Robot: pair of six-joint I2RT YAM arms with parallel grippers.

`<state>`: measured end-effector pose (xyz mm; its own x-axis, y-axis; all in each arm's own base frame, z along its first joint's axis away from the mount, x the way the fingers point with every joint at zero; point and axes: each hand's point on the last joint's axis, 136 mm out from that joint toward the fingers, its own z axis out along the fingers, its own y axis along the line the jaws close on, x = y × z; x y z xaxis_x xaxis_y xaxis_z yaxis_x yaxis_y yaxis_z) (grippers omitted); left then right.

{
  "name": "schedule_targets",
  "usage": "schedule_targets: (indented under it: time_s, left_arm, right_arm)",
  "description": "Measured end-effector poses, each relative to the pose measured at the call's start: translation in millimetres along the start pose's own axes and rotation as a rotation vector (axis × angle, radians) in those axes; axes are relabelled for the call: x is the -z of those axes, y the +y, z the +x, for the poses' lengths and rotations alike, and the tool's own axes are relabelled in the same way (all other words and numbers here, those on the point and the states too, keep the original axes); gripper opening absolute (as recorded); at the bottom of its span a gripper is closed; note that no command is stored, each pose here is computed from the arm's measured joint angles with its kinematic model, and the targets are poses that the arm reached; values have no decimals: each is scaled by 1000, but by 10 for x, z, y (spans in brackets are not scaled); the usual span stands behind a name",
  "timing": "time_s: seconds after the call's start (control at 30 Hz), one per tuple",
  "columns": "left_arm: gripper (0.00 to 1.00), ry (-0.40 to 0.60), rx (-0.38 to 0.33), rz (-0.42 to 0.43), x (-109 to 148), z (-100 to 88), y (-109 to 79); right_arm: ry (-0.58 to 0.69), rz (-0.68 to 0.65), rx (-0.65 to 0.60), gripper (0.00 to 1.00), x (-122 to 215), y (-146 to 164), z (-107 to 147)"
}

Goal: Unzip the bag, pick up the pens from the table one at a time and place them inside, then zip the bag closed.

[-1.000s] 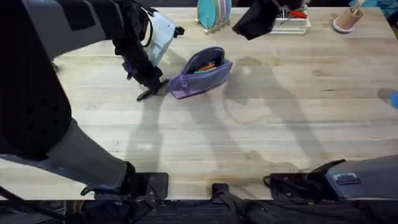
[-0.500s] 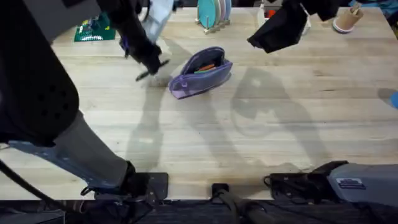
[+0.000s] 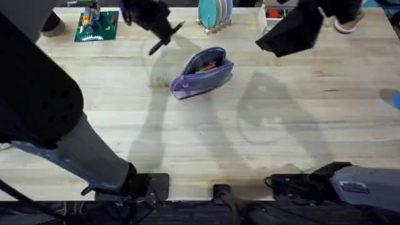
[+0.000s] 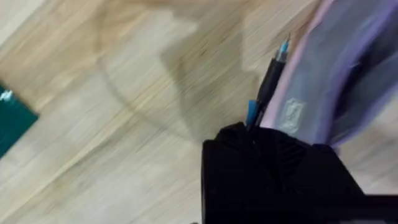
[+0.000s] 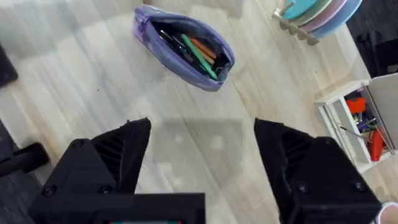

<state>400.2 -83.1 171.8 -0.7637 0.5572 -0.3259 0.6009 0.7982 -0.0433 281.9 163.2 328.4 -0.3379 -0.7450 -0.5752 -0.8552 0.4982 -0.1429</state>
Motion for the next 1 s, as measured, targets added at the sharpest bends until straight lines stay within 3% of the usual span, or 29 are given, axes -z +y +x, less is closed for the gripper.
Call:
schedule_targets:
  time_s: [0.27,0.53,0.8,1.0]
  left_arm:
    - [42,-142,-79,156,15,-454,-585]
    - [43,-270,-154,278,62,-821,-1082]
    - [43,-281,-203,309,48,-906,-1386]
    - [43,-221,-192,280,-2,-795,-1383]
  right_arm:
    - [-63,45,21,996,310,93,-16]
    - [-75,54,25,996,362,108,-19]
    - [-82,60,33,996,365,95,-38]
    - [-83,60,33,997,365,93,-41]
